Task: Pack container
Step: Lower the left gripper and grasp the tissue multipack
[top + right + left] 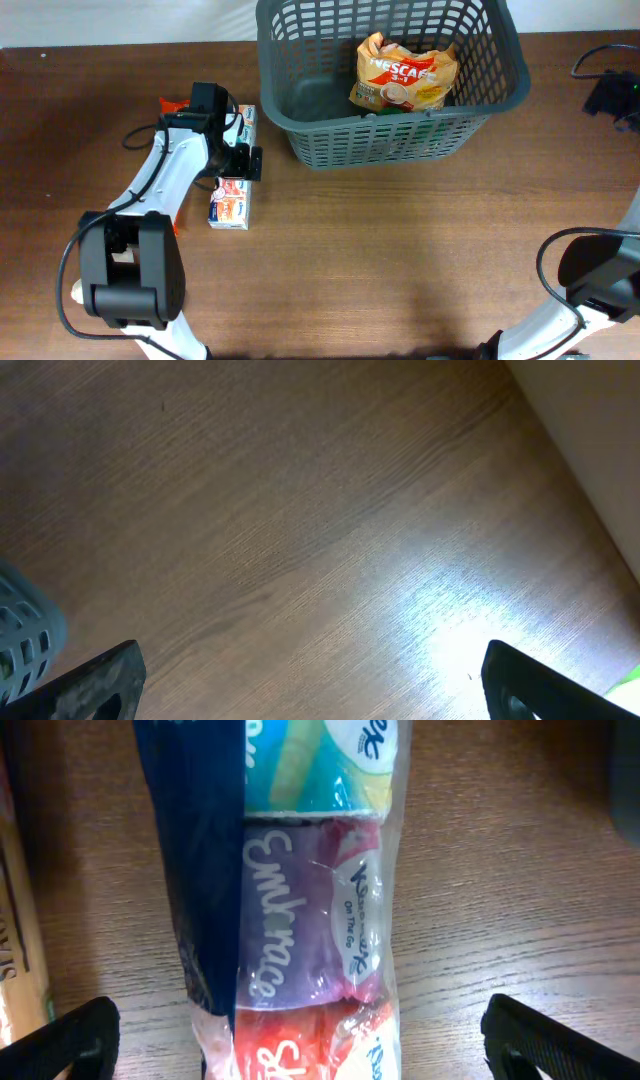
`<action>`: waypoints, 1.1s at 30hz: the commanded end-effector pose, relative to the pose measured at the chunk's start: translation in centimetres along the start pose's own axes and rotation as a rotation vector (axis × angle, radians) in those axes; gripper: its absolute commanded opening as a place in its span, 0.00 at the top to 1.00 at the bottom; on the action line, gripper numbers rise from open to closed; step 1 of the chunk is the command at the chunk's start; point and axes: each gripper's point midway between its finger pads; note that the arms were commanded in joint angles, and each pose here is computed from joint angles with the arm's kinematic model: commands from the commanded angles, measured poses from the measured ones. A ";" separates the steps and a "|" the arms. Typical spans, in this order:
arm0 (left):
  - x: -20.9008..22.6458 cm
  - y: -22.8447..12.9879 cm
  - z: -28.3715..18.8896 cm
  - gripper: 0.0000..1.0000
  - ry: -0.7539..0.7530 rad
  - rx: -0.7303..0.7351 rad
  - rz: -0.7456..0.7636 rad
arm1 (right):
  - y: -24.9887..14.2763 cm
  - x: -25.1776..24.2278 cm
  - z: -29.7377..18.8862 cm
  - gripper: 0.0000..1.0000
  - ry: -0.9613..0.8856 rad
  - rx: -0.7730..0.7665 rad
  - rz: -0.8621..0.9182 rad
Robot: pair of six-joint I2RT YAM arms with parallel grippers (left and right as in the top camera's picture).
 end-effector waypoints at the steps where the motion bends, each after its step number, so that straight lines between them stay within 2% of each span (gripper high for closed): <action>1: -0.2 -0.1 1.4 0.01 0.019 0.027 -0.017 | -0.1 -0.1 0.0 0.01 -0.003 0.002 0.014; 9: 0.0 -1.0 3.7 0.01 0.032 0.084 -0.015 | -0.1 -0.1 0.0 0.01 -0.003 0.002 0.014; 33: 1.0 -1.2 4.7 0.01 0.088 0.096 -0.009 | -0.1 -0.1 0.0 0.01 -0.003 0.002 0.014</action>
Point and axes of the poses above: each gripper's point midway between its finger pads, its own z axis out along the fingers, its own x axis along the line the jaws close on, y = z × x, and after that the axes turned 11 degrees about -z, right-handed
